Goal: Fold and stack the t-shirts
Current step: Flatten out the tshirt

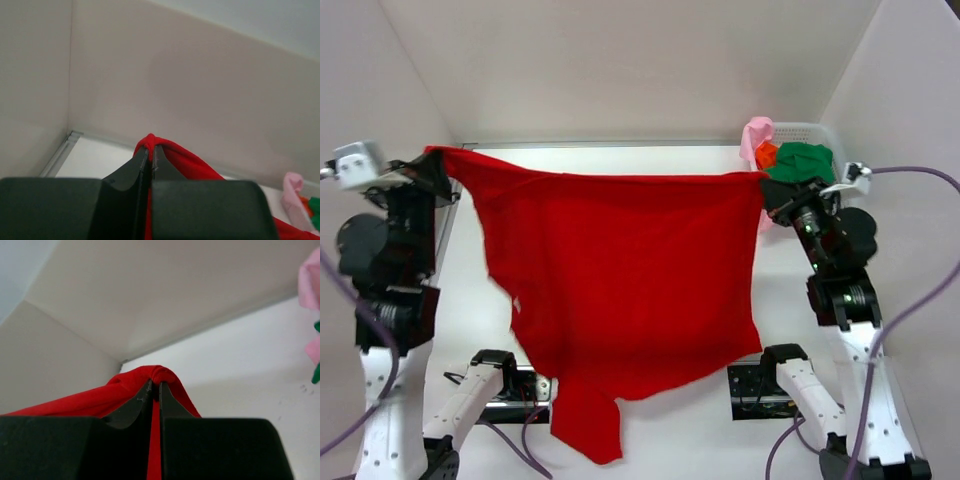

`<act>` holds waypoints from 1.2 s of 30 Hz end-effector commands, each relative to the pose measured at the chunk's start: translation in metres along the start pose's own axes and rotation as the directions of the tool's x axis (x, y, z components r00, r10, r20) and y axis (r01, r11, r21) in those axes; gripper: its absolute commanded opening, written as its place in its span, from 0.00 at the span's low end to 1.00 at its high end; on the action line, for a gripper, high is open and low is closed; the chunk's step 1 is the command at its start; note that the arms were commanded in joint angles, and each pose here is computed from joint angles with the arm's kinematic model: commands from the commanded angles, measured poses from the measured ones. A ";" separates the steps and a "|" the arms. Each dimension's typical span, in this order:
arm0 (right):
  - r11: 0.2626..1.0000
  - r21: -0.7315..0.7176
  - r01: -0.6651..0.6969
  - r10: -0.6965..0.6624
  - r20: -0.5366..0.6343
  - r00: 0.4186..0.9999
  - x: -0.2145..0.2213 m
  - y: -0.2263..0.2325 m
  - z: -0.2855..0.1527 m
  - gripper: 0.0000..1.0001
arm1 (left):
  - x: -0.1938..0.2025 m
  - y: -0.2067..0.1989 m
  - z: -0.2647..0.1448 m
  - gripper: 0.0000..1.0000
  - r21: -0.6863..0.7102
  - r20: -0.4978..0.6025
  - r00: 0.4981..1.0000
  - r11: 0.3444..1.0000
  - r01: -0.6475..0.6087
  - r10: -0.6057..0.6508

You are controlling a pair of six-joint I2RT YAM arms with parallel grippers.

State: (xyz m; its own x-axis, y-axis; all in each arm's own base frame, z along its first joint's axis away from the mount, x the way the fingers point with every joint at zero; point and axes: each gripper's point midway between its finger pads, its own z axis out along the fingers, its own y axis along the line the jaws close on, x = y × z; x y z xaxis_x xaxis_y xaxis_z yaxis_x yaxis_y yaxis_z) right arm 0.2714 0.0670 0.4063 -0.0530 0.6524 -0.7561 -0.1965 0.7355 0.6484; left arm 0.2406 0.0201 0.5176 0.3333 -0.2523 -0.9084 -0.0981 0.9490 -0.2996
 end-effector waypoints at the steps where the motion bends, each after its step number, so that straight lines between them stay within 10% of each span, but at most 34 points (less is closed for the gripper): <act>1: 0.999 0.031 0.025 -0.027 0.066 0.997 -0.003 -0.018 0.022 0.00 | -0.012 0.007 0.012 0.00 -0.041 0.101 0.995 0.999 -0.009 0.013; 18: 0.972 0.233 0.002 0.009 -0.043 0.999 0.068 -0.112 0.113 0.00 | 0.153 0.046 0.094 0.00 -0.186 -0.176 0.982 0.978 -0.097 0.064; 36: 0.957 0.284 0.053 -0.019 -0.121 0.992 0.095 -0.159 0.262 0.00 | 0.239 0.051 0.222 0.00 -0.194 -0.278 0.960 0.976 -0.100 0.043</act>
State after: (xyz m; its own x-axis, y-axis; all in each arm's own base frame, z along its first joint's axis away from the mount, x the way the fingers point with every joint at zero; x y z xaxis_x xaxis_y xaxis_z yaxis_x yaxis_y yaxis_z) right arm 0.5229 0.0694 0.2326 -0.2677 0.6291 -0.7298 0.1097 0.7724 0.6256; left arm 0.5020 0.0419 0.3131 -0.0748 -0.2371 -0.9686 -0.3188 0.9260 -0.2021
